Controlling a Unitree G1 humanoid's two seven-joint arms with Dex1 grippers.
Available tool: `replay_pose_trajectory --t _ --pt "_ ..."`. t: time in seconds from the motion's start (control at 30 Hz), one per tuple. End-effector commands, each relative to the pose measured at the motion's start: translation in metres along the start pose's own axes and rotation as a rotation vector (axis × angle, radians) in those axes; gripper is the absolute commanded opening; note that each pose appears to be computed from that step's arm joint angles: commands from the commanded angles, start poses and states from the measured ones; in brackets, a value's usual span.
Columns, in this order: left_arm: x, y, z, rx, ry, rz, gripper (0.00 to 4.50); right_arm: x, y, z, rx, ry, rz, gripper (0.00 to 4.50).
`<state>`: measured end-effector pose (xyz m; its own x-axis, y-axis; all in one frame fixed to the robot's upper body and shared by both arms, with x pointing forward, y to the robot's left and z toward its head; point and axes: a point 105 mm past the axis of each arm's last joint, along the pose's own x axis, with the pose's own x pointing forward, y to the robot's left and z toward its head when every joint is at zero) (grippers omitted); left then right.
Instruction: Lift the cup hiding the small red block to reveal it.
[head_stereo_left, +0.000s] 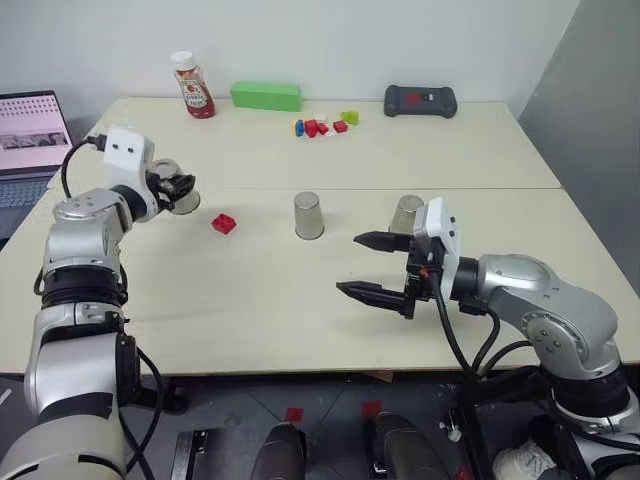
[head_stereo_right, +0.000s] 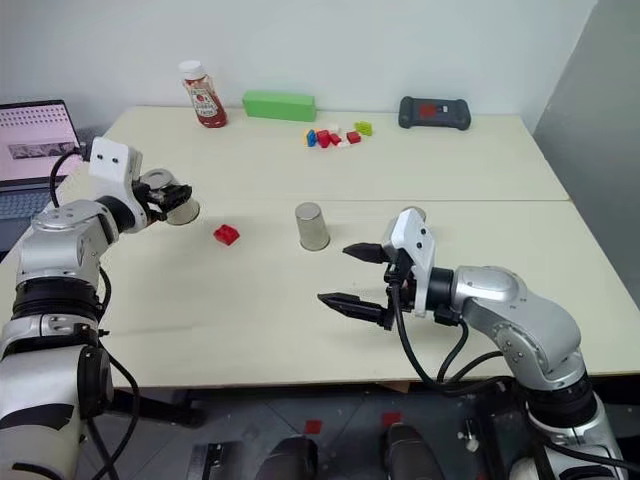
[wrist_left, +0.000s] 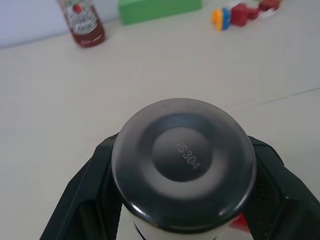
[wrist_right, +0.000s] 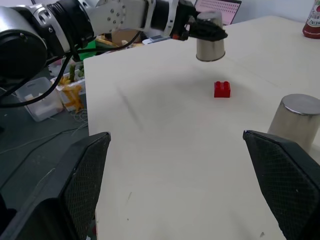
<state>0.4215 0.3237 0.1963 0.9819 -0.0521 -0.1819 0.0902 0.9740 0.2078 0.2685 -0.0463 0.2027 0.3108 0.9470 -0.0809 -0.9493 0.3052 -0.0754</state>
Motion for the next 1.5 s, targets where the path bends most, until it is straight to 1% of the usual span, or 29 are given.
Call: replay_pose_trajectory --t 0.03,0.23,0.37,0.43,0.47,0.5,0.57,0.63,0.8,0.97,1.07,1.1,1.17,1.23,1.37,1.5 --pt "-0.002 0.012 -0.002 -0.001 -0.015 0.066 2.68 0.001 0.001 0.011 -0.04 -0.032 0.013 4.5" --pt "0.0 0.019 -0.024 -0.056 0.028 0.114 2.68 0.0 0.001 0.011 -0.043 -0.03 0.014 4.5" --pt "0.001 0.021 -0.033 -0.13 0.043 0.131 2.68 -0.001 0.001 0.01 -0.043 -0.029 0.009 4.5" --pt "0.002 0.022 -0.035 -0.15 0.044 0.137 3.38 -0.001 0.001 0.01 -0.043 -0.028 0.008 4.5" --pt "0.002 0.022 -0.035 -0.162 0.042 0.135 3.46 -0.001 0.001 0.01 -0.044 -0.028 0.007 4.5" --pt "0.002 0.022 -0.035 -0.167 0.04 0.132 3.75 -0.001 0.002 0.011 -0.045 -0.027 0.006 4.5" --pt "0.002 0.023 -0.033 -0.157 0.033 0.135 4.15 -0.002 0.001 0.011 -0.047 -0.026 0.004 4.5" --pt "0.001 0.025 -0.028 -0.132 0.015 0.138 4.44 -0.002 0.001 0.011 -0.048 -0.024 0.001 4.5" --pt "-0.009 0.035 0.01 -0.096 -0.14 0.138 4.44 -0.005 0.002 0.009 -0.048 -0.021 -0.005 4.5" --pt "-0.025 0.035 0.038 0.037 -0.215 0.118 4.44 -0.006 0.001 0.01 -0.048 -0.028 -0.014 4.5" --pt "-0.05 0.021 0.054 0.172 -0.243 -0.006 4.44 -0.01 -0.004 0.013 -0.052 -0.039 -0.031 4.5" --pt "-0.059 0.016 0.055 0.21 -0.237 -0.054 4.44 -0.012 -0.006 0.014 -0.054 -0.04 -0.036 4.5" --pt "-0.078 0.009 0.052 0.228 -0.216 -0.144 4.44 -0.016 -0.009 0.014 -0.056 -0.035 -0.047 4.5" --pt "-0.095 0.005 0.045 0.233 -0.162 -0.224 4.44 -0.022 -0.013 0.012 -0.059 -0.021 -0.062 4.5" --pt "-0.119 -0.004 0.03 0.243 -0.07 -0.339 4.44 -0.035 -0.021 0.006 -0.06 0.011 -0.085 4.5" --pt "-0.138 -0.012 0.007 0.235 0.037 -0.426 4.44 -0.054 -0.025 -0.003 -0.058 0.071 -0.09 4.5"
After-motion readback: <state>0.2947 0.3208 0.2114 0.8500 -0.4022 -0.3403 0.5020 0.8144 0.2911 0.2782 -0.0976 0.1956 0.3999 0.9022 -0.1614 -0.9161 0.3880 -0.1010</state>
